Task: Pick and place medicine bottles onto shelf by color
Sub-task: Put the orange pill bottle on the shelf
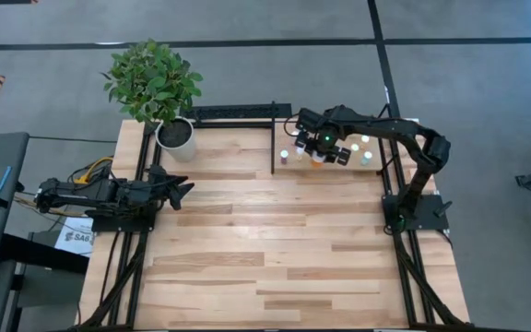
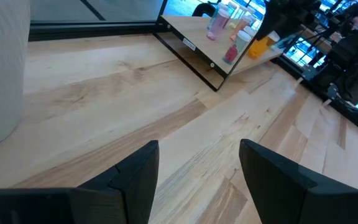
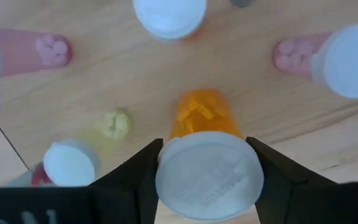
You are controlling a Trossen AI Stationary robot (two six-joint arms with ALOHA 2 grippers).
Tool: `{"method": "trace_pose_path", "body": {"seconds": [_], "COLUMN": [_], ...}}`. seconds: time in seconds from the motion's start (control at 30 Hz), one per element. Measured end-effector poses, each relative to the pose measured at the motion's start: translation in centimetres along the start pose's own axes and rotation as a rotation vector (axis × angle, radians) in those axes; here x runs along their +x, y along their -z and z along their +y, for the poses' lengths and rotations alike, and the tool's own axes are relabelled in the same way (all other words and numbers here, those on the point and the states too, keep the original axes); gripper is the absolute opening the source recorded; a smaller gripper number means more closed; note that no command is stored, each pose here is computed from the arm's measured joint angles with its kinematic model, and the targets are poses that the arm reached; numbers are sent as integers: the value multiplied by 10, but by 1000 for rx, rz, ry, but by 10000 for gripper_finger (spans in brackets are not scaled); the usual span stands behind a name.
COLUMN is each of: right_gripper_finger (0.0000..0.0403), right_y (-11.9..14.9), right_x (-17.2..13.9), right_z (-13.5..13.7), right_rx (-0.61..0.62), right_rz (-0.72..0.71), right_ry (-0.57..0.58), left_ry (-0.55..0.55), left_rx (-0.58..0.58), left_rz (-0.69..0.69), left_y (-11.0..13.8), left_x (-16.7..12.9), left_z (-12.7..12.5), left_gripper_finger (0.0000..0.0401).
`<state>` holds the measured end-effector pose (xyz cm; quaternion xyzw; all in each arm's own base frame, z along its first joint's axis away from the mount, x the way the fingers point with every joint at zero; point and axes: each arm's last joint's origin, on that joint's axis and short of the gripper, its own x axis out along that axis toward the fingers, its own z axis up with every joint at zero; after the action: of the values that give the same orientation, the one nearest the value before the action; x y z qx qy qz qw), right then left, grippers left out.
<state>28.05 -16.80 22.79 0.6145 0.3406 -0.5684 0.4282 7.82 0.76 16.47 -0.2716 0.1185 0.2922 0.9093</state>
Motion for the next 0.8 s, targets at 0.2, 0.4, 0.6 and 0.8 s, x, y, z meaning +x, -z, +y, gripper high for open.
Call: {"method": "trace_pose_path", "body": {"seconds": [0.2,0.4,0.6,0.8], "right_gripper_finger": [210,210,214,227], "right_y": [-1,-1,-2,-2], "right_x": [0,0,0,0], "right_z": [2,2,4,4], "right_rx": [19,21,19,-3], "right_rz": [-26,-37,-39,-40], "right_ry": [-19,-22,-37,-43], "left_ry": [0,0,0,0], "left_rx": [0,0,0,0], "left_rz": [0,0,0,0], "left_y": [0,0,0,0], "left_x": [0,0,0,0], "left_z": [0,0,0,0], "left_gripper_finger": [210,210,210,210]}}
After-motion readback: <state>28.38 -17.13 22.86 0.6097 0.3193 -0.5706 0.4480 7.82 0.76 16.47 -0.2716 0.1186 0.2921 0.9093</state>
